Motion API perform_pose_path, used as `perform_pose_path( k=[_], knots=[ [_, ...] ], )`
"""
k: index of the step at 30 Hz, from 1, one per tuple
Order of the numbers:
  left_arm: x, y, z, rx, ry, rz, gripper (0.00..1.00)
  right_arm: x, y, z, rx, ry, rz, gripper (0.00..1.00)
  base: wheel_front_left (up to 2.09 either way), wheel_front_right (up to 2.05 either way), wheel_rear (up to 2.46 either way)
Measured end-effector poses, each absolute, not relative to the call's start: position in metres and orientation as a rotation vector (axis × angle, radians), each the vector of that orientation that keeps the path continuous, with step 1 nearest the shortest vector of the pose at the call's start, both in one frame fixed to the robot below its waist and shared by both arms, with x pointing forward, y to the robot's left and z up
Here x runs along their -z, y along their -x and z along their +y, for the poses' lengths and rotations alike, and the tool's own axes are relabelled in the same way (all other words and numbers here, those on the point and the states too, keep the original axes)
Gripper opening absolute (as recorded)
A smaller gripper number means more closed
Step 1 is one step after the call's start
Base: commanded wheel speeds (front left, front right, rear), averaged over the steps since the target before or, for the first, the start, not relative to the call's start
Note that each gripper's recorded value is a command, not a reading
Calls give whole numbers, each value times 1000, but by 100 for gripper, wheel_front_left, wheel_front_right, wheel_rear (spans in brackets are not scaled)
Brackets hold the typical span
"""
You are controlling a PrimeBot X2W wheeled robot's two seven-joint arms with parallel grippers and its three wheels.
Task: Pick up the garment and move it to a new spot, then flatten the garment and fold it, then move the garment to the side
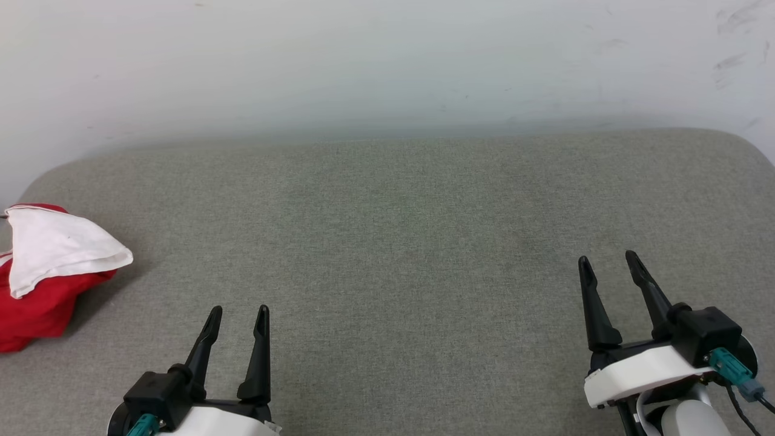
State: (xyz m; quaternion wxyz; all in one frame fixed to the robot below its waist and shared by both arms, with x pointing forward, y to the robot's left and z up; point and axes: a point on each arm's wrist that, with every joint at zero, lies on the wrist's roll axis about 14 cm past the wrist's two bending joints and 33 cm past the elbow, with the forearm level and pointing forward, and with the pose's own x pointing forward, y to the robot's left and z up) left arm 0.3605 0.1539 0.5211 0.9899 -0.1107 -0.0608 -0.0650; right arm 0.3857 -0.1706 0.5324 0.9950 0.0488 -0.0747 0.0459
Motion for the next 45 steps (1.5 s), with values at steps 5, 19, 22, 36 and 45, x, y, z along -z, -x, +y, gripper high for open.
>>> perform_pose_path(
  k=[5,19,22,36,45],
  knots=[
    [-522,-361,152,137,199,-129,100,-534,-386,-169,-100,-72,-159,100,0,0,0],
    [-518,-356,169,86,196,-124,100,-532,-391,-147,-160,-97,-152,100,0,0,0],
    [-519,-353,180,51,191,-130,100,-531,-393,-136,-192,-99,-147,100,0,0,0],
    [-517,-314,236,-134,154,-138,100,-525,-399,-64,-396,-119,-120,100,0,0,0],
    [-517,-279,265,-242,128,-145,100,-525,-395,-15,-537,-136,-105,100,0,0,0]
  ],
)
